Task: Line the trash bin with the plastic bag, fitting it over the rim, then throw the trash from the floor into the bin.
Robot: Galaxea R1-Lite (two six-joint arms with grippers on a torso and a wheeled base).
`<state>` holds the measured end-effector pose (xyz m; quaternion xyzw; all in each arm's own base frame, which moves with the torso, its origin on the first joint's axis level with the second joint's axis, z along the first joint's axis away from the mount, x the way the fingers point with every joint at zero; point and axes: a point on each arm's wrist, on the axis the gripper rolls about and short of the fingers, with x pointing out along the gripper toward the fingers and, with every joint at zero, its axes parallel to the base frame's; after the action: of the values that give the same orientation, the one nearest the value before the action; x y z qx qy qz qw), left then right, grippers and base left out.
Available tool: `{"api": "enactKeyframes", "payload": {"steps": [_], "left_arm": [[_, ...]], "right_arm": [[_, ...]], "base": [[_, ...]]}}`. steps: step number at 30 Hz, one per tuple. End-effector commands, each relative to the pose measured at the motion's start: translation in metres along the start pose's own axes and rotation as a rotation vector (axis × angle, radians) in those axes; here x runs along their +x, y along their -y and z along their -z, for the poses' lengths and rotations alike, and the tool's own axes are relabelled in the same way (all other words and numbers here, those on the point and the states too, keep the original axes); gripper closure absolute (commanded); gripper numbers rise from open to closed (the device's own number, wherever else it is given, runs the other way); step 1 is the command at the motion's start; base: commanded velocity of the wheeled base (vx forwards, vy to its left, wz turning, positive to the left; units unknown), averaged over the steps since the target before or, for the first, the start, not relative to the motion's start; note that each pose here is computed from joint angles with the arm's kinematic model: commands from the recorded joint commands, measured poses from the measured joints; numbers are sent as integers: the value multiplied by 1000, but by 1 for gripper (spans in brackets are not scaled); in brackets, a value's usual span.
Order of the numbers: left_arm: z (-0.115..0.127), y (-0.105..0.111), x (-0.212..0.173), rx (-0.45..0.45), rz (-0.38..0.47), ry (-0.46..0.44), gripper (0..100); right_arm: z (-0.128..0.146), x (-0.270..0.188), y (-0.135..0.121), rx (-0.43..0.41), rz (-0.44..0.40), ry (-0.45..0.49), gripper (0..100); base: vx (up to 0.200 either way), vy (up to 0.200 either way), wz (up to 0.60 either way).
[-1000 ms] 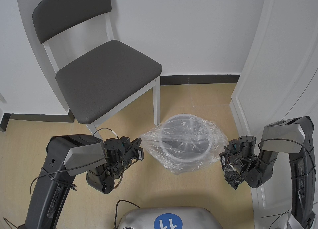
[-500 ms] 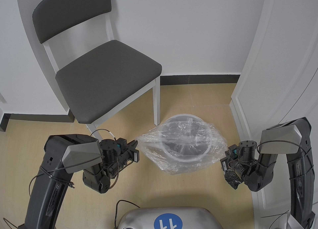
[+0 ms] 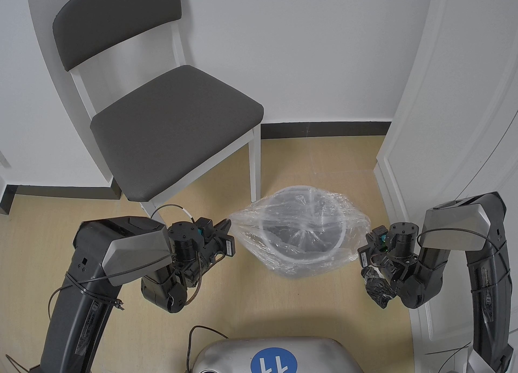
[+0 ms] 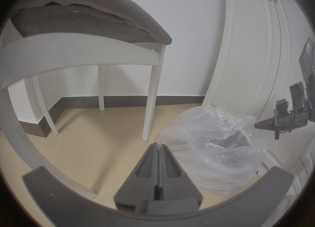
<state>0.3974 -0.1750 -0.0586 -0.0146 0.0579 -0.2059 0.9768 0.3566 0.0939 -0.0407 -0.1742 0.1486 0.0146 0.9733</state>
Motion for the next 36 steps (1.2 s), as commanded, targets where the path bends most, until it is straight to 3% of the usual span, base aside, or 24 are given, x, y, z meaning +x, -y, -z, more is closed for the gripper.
{"api": "enactKeyframes", "payload": {"steps": [1,9,10,14,16,22,26,27,30,33,36], "left_arm": [[-6,5,-7,6,12,-10,100],[-5,1,-6,2,8,-11,100],[-5,1,-6,2,8,-11,100],[-6,0,-6,0,6,-8,100],[-7,0,-7,0,3,-8,100],[-6,-2,-7,4,-3,-11,100],[-4,-5,-7,3,-9,-17,100],[-2,-5,-7,3,-8,-21,100],[-1,-5,-9,5,-7,-31,100],[3,-3,-18,28,1,-68,100],[6,-2,-25,72,27,-99,100]], "right_arm": [[-8,-12,2,-4,-8,11,100],[-1,-15,4,-41,-13,-22,100],[-1,-15,4,-41,-13,-22,0],[-7,-18,9,-35,-10,1,0],[-10,-19,25,-21,-2,2,0],[-5,-23,52,10,-126,20,0],[-5,-20,61,74,-183,13,0],[-15,-23,61,170,-234,5,0],[-44,-30,58,353,-318,-32,0],[-75,-36,58,468,-345,-66,0],[-96,-40,46,527,-357,-67,0]], "base": [[0,0,0],[0,0,0],[0,0,0],[0,0,0],[0,0,0],[0,0,0],[0,0,0],[0,0,0],[0,0,0],[0,0,0],[0,0,0]]}}
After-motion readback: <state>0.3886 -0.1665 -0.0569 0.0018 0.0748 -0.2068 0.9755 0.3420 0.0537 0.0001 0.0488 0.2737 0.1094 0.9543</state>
